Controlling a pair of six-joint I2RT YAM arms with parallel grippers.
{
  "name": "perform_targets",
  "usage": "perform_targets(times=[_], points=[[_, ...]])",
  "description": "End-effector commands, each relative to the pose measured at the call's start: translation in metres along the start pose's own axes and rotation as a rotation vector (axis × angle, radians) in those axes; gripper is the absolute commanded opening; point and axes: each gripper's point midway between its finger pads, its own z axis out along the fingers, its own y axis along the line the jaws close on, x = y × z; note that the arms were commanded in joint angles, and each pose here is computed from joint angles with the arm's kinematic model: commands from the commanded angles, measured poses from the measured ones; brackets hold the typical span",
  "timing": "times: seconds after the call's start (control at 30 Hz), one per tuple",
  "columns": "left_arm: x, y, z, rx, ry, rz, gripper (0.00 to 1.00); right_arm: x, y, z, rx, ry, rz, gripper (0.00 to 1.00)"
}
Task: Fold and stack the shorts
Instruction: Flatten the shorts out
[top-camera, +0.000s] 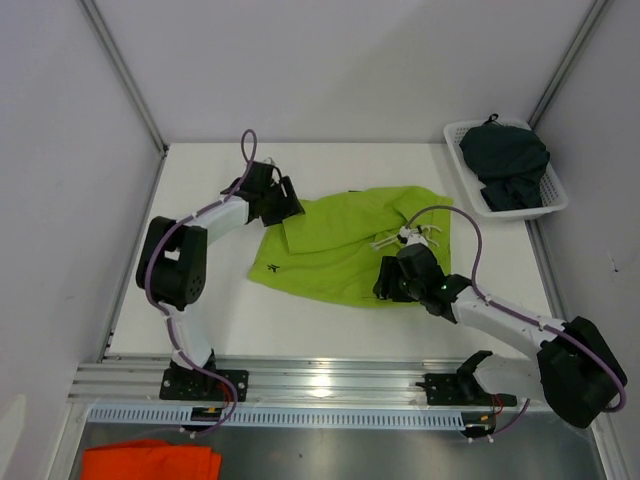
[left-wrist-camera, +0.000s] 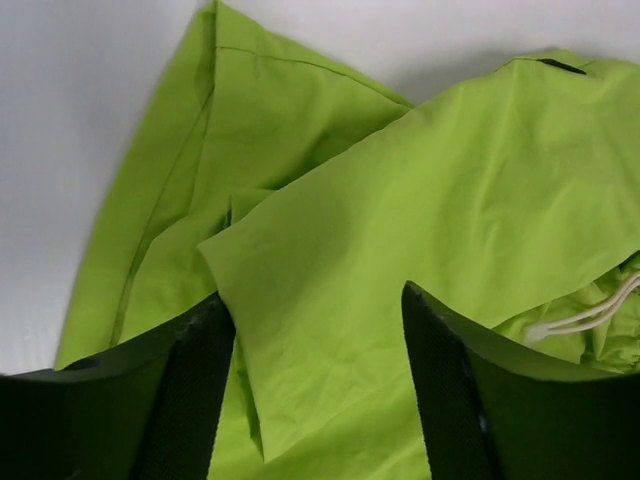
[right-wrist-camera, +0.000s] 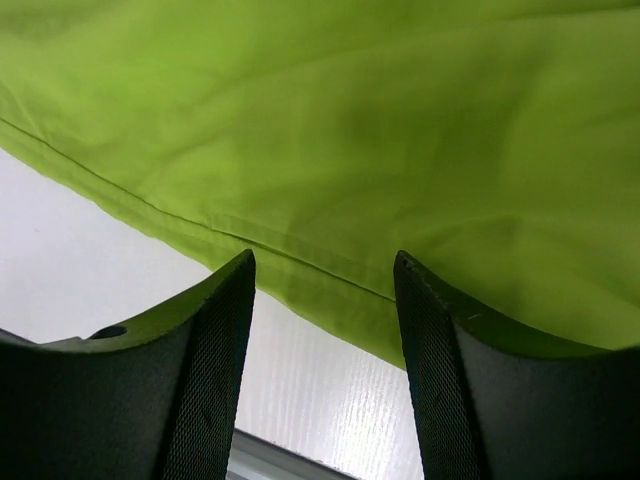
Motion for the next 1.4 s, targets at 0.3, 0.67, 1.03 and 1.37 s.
perform_targets(times=[0.3,0.67,1.03,1.37], points=[[-0.042,-0.036,0.013,0.159,-0.076,-0.053,0.0,0.036,-0.003,0.044,0.055,0.038,0.024,0.58],[-0.153,-0.089,-0.026,0.285,-0.286,-0.015,0.0,0.076,-0.008,0.066,0.144,0.185,-0.023,0.5],[-0.22,-0.108,-0.041,0.331,-0.446,0.002,0.0,0.133,0.029,0.027,0.086,0.305,-0.131,0.49],[-0.175,-0.006,0.02,0.092,-0.359,-0.152,0.0,0.156,0.04,-0.011,0.025,0.339,-0.181,0.51]])
